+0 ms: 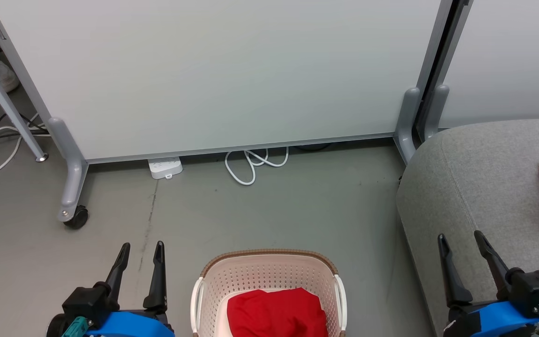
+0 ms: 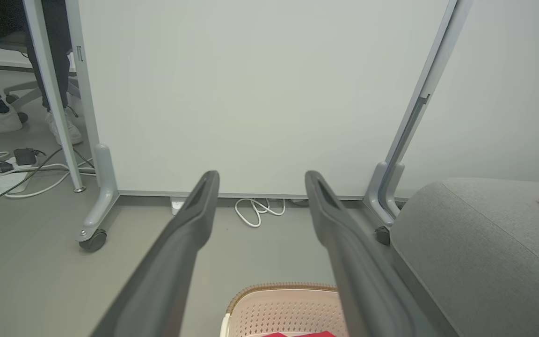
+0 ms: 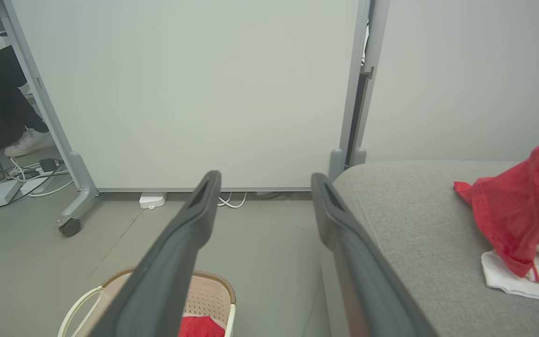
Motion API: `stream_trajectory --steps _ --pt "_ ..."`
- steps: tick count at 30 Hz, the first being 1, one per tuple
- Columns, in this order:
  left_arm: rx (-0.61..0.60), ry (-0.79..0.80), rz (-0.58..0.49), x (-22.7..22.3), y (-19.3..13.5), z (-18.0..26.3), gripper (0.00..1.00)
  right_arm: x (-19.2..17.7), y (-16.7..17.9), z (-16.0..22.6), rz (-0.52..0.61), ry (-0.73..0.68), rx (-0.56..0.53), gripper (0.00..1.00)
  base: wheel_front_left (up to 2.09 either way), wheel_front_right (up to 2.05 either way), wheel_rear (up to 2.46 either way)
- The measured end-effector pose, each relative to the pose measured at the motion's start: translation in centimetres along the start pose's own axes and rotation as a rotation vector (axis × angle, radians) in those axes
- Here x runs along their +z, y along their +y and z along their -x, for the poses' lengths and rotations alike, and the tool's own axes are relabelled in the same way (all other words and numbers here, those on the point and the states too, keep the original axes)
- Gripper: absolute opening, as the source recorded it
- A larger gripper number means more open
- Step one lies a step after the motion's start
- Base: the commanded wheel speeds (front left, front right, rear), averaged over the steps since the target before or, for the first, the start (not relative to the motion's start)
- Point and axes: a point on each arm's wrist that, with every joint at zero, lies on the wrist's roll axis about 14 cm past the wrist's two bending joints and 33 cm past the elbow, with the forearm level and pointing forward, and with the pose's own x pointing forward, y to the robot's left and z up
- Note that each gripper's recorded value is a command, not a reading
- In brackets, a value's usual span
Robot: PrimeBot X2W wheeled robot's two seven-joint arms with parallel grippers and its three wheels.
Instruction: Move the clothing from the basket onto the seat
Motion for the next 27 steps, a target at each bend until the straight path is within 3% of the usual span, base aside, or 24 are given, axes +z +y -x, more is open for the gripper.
stream_trajectory --steps 17,27 --pt "-0.028 0.041 0.004 -1.4 -1.0 -0.8 1.00 -0.9 0.2 -0.2 -0.011 0.030 0.005 1.00 0.00 0.00 0.00" --pt "-0.132 0.150 -0.010 -5.1 -3.4 -5.5 1.00 -1.3 0.2 -4.5 0.002 0.024 0.020 1.00 0.00 0.00 0.00"
